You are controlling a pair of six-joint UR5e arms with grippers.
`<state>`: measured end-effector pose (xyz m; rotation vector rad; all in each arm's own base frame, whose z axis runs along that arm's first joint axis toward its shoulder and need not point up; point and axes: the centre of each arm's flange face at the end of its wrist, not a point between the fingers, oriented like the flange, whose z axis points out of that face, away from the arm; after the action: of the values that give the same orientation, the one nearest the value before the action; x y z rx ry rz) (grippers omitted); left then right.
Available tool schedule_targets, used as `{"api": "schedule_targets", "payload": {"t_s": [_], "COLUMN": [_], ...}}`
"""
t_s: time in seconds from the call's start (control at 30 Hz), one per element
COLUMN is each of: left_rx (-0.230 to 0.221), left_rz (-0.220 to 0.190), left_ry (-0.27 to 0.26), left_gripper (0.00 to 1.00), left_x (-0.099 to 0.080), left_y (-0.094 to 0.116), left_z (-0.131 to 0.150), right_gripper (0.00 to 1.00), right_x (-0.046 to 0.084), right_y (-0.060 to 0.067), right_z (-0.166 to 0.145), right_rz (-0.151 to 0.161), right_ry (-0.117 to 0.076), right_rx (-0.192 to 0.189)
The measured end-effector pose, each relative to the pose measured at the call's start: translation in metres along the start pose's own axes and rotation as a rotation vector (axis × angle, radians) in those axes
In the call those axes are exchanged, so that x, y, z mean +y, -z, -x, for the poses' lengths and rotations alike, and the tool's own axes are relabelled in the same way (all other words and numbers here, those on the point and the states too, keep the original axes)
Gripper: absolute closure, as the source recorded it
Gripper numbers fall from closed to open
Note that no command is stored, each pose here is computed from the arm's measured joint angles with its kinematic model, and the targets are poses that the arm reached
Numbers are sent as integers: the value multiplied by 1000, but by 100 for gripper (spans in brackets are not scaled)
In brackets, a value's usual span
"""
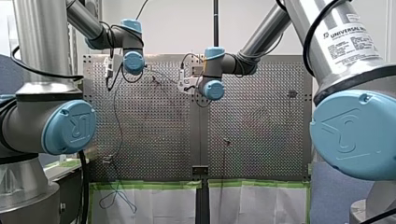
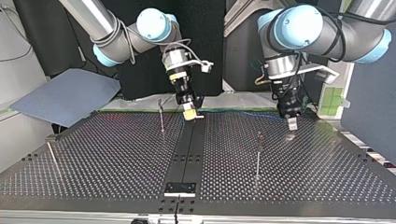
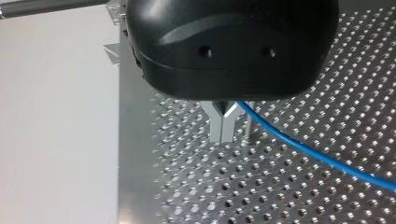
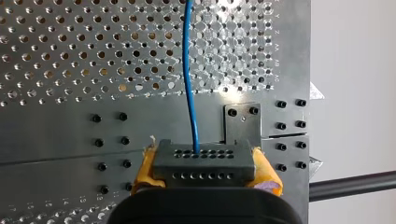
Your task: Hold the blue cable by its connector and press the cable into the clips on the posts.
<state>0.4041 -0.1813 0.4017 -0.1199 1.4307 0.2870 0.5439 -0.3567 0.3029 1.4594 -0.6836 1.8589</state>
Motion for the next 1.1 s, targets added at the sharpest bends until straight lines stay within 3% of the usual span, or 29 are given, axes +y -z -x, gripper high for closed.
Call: {"api": "schedule_targets", "payload": {"t_s": [0.2, 0.63, 1.1], "left_rx": [23, 193, 165], "left_rz": [5, -45, -64], "left_ry": [-12, -88, -30], "left_gripper": [100, 100, 100], "left_x": [7, -4, -21], "left_y": [5, 2, -19], "left_z": [7, -41, -26], "right_gripper": [100, 100, 100], "right_x": [-3, -13, -18], "right_y": [-10, -39, -62], "right_z": [-4, 4, -8], "right_rz": [-7, -35, -38], "right_ry": [2, 3, 0], "right_rx": [2, -8, 10]}}
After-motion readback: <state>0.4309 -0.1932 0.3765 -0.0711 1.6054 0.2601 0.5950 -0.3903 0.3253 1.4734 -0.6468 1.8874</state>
